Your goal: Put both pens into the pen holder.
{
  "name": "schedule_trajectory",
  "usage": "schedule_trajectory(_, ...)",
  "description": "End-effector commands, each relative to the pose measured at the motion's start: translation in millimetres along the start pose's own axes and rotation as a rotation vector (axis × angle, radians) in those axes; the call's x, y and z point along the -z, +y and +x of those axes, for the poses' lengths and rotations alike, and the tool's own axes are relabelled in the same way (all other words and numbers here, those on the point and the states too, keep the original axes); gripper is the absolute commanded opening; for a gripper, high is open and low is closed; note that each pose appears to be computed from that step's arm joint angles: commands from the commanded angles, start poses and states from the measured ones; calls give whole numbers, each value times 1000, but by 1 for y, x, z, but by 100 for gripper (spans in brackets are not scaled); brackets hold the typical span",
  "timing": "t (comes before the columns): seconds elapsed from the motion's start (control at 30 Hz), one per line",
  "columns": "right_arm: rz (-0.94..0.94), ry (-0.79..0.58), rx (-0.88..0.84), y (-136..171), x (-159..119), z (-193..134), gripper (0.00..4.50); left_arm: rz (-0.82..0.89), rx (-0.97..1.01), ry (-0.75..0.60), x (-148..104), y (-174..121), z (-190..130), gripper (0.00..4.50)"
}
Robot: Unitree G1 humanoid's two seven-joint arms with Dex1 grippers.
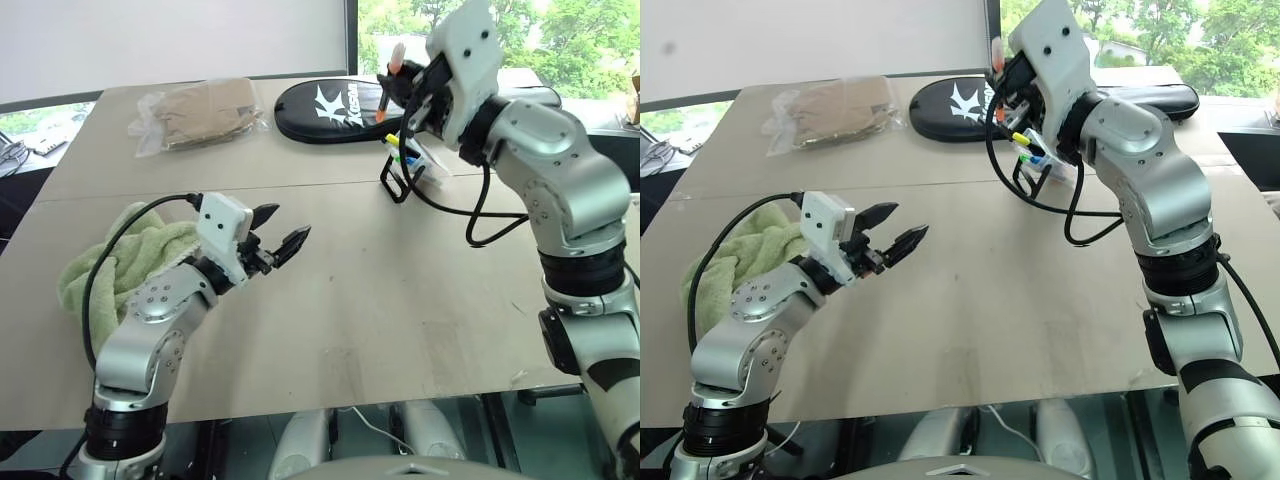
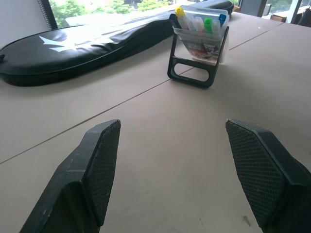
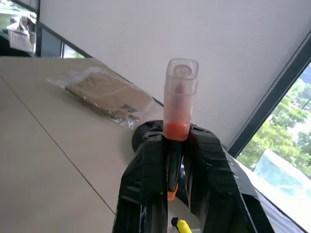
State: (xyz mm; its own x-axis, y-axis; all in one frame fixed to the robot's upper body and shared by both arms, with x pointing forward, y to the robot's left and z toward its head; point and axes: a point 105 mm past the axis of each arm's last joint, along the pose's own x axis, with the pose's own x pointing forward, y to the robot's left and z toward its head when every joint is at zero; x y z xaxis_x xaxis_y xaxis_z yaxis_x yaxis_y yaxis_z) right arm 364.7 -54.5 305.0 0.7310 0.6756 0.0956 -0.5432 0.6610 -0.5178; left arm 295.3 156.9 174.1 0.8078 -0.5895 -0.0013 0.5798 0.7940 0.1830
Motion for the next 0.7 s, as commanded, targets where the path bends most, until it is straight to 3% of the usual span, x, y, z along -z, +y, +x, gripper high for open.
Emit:
schedule_trajectory(0.03, -81, 2, 16, -3, 1, 1, 6, 44, 20, -61, -15, -7, -1, 355)
schedule_trajectory(0.33, -154, 61, 6, -3, 17, 4, 5, -52, 216, -115, -31, -34, -13, 355)
schedule_trajectory(0.7, -258, 226, -70, 8, 51, 19, 5, -70, 225, -140, -44, -33, -13, 355)
